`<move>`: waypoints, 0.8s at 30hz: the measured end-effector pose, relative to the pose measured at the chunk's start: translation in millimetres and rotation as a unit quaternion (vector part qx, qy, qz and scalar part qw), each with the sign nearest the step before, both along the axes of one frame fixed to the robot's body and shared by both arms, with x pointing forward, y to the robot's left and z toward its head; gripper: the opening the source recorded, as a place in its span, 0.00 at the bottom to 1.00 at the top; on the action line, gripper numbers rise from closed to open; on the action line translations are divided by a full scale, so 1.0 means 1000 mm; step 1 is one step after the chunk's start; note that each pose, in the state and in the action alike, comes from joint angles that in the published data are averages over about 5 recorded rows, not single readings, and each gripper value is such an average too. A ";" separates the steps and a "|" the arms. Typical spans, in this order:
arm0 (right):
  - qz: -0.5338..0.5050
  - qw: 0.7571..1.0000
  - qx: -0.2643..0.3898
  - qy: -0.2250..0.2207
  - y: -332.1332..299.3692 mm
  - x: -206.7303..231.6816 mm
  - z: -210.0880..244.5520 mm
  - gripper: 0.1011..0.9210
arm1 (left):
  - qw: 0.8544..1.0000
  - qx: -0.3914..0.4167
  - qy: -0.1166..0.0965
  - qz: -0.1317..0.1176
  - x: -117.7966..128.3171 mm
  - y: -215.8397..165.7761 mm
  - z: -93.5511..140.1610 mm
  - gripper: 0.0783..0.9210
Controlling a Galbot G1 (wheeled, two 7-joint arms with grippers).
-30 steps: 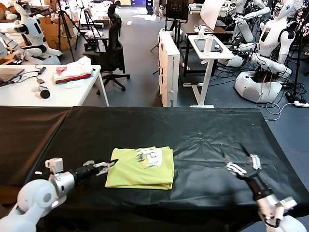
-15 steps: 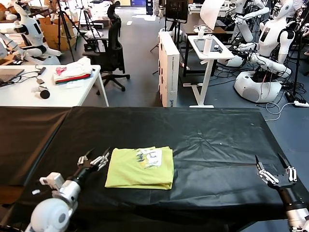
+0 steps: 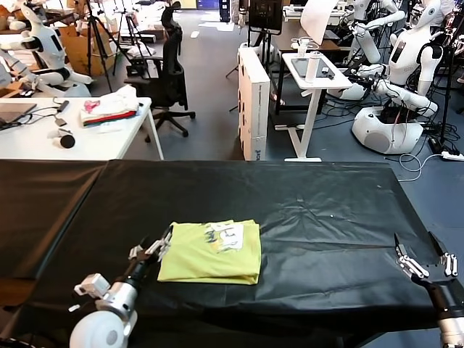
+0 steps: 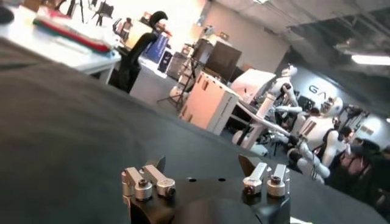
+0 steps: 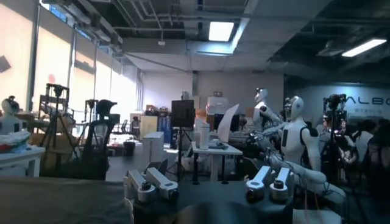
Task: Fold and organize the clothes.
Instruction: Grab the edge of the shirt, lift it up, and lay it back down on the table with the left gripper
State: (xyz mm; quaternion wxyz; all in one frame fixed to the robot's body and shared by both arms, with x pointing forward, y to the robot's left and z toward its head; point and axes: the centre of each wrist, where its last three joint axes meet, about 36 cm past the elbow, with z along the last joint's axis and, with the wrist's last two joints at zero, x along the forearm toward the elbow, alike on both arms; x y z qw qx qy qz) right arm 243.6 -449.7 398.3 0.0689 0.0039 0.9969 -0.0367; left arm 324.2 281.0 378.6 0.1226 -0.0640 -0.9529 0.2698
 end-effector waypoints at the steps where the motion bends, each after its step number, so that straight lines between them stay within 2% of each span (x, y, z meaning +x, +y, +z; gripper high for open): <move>1: 0.000 1.000 0.000 0.000 0.000 0.000 0.000 0.98 | 1.000 -0.001 0.002 0.001 0.000 -0.001 -0.001 0.98; 5: 0.001 1.000 0.001 -0.001 0.000 0.001 0.000 0.98 | 1.000 -0.002 0.005 0.005 -0.003 -0.007 -0.008 0.98; 14: 0.005 1.000 0.003 -0.002 0.004 0.003 0.000 0.98 | 1.000 -0.002 -0.004 0.003 -0.007 -0.015 -0.018 0.98; 24: 0.009 1.000 0.004 -0.002 0.006 0.003 0.002 0.98 | 1.000 -0.008 0.008 0.001 -0.011 -0.017 -0.027 0.98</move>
